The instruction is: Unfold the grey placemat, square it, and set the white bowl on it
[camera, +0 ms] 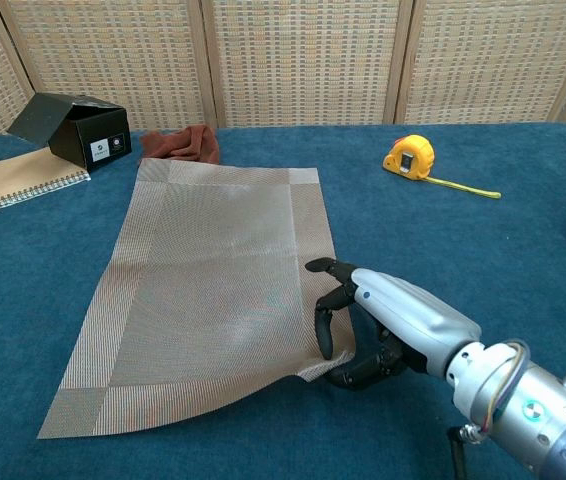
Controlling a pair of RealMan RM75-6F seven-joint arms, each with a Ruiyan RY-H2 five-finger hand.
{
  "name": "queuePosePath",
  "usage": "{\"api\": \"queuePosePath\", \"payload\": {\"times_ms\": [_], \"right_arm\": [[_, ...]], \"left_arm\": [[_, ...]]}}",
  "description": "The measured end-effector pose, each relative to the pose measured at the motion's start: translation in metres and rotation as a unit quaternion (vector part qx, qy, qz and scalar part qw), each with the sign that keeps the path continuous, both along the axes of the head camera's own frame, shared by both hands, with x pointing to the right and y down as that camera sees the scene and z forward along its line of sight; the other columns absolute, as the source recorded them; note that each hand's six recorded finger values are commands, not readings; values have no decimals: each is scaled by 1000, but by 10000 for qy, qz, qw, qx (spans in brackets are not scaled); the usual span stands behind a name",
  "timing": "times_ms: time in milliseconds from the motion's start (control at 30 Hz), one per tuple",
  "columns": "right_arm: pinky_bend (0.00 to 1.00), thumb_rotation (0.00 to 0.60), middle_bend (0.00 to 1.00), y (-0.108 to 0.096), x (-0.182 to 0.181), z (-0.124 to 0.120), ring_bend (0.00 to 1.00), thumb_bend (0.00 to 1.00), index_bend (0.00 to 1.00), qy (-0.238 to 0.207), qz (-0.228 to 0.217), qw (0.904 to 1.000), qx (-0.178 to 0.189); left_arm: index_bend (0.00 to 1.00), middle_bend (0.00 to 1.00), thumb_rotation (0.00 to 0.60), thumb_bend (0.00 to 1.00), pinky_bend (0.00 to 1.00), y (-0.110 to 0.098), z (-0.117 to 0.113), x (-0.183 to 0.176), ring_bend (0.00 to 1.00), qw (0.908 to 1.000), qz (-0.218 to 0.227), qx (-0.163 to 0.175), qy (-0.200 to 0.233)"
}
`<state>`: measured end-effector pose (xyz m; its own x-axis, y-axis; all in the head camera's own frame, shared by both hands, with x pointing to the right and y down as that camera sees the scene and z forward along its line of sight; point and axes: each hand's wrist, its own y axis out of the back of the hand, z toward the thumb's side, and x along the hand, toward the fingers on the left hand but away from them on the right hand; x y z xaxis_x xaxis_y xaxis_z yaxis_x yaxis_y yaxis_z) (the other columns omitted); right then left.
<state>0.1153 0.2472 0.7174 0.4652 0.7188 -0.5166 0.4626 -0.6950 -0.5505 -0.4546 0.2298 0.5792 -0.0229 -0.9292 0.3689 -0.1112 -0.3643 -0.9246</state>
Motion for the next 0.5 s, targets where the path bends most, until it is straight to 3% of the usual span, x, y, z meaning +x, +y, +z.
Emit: {"api": "queuePosePath", "payload": {"times_ms": [500], "right_arm": [[0, 600, 115, -14, 20, -11, 0, 509, 712, 111, 118, 9997, 201]], "left_arm": [[205, 0, 600, 322, 0, 0, 3, 1, 0, 10000, 20, -26, -32]]}}
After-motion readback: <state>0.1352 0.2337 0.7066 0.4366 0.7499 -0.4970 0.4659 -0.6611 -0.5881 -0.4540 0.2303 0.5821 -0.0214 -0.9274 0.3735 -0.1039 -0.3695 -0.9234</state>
